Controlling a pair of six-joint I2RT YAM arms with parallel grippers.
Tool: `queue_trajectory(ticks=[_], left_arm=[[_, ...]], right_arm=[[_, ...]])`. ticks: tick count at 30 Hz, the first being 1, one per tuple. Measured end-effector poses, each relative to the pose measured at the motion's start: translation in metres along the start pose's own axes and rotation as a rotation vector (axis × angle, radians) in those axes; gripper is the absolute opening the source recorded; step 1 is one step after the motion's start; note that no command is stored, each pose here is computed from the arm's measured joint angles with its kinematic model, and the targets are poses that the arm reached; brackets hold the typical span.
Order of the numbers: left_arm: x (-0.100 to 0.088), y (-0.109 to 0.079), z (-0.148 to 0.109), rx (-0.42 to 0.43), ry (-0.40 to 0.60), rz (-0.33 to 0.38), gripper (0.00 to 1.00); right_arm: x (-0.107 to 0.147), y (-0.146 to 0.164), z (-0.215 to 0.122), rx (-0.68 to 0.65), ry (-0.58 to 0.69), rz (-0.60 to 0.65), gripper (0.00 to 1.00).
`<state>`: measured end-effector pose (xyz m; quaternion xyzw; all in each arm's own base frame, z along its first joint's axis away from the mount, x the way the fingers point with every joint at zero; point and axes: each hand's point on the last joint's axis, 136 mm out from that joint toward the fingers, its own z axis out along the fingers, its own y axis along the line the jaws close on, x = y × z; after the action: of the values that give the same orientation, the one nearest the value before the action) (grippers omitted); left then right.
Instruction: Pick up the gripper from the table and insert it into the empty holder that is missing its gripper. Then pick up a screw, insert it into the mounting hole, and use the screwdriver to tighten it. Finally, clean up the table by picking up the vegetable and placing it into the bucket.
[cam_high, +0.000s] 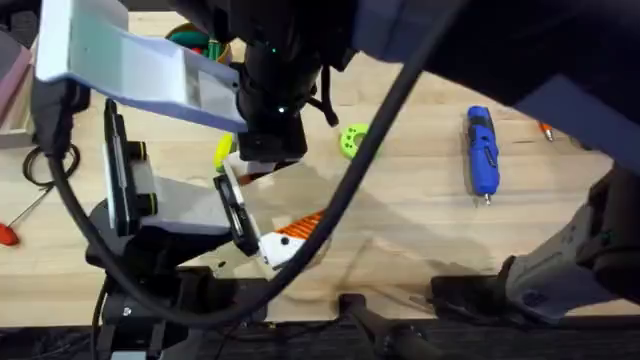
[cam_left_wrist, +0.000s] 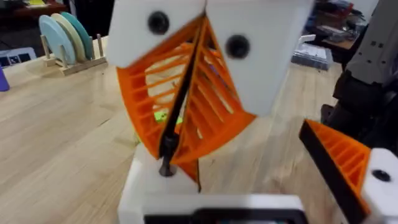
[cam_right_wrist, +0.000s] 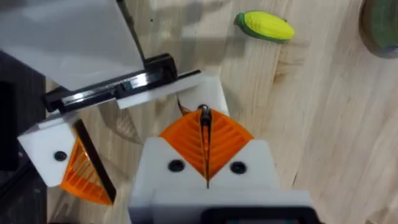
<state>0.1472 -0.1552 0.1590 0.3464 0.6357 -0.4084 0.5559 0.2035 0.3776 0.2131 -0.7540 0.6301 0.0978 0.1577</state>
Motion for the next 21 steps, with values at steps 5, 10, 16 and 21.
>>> queue_trajectory(ticks=[5, 10, 16, 21], left_arm=[[0.0000, 0.0000, 0.0000, 0.000, 0.000, 0.000, 0.985], [0.0000, 0.0000, 0.0000, 0.000, 0.000, 0.000, 0.985], [-0.0001, 0.0000, 0.0000, 0.000, 0.000, 0.002, 0.985], [-0.0001, 0.0000, 0.0000, 0.000, 0.000, 0.009, 0.985]], right_arm=[[0.0002, 0.0001, 0.0001, -0.001, 0.001, 0.000, 0.006], [0.0008, 0.0004, 0.0000, -0.002, 0.003, 0.001, 0.006], [0.0038, 0.0030, -0.0004, -0.012, 0.015, 0.003, 0.006], [0.0041, 0.0029, -0.0023, -0.012, 0.017, 0.004, 0.006]])
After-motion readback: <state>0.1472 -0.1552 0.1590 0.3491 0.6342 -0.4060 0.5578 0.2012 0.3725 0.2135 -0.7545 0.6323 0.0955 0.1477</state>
